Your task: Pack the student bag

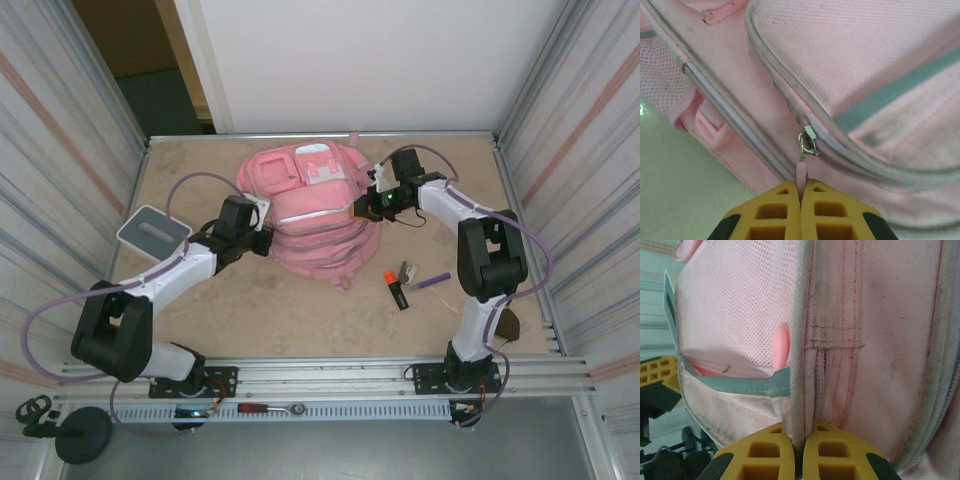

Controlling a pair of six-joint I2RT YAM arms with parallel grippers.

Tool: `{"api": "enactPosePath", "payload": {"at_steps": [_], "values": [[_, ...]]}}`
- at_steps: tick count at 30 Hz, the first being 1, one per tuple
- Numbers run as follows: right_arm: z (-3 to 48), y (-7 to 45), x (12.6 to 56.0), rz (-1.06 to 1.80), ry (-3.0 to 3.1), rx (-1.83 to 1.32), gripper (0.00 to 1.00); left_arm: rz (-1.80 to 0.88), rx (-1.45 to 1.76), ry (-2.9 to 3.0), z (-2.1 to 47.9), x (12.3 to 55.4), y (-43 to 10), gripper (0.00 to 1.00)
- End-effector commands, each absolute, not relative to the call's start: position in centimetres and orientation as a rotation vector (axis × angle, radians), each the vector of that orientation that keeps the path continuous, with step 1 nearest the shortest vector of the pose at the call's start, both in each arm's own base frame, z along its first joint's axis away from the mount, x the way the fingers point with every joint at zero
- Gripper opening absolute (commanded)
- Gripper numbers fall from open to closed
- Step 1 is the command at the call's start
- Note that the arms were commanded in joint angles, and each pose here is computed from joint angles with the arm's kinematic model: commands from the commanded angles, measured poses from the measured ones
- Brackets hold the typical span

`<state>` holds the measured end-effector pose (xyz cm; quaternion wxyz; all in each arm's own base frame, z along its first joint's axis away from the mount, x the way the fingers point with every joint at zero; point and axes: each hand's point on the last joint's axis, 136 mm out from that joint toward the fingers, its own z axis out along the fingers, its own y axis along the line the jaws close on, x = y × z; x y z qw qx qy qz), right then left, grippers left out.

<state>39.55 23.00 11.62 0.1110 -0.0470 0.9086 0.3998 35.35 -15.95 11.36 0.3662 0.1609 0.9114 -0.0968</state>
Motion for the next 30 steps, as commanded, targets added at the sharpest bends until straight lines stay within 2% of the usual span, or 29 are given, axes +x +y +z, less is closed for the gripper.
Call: {"api": "enactPosePath", "payload": {"at_steps": [1,5,9,11,14,21,30], "values": [[11.4,22.5,39.7,1.161,2.679,-0.190,0.00,-0.179,0.392,2.273,13.1,38.5,-15.3,0.03],[11.5,22.6,39.8,1.169,2.676,-0.191,0.00,-0.141,0.379,2.275,13.3,39.2,-15.0,0.19],[13.5,23.3,39.8,1.255,2.629,-0.167,0.00,-0.214,0.461,2.127,15.7,37.1,-15.7,0.45],[14.9,23.9,39.7,1.319,2.593,-0.159,0.00,-0.270,0.559,2.006,17.5,35.5,-16.9,0.56],[17.0,24.3,39.7,1.380,2.544,-0.149,0.00,-0.333,0.748,1.869,19.4,33.6,-19.7,0.78],[20.0,25.0,39.8,1.503,2.462,-0.139,0.00,-0.281,1.162,1.744,19.7,33.2,-26.2,0.86],[21.2,25.2,39.9,1.548,2.433,-0.141,0.00,-0.192,1.337,1.757,18.0,36.3,-28.6,0.88]]}}
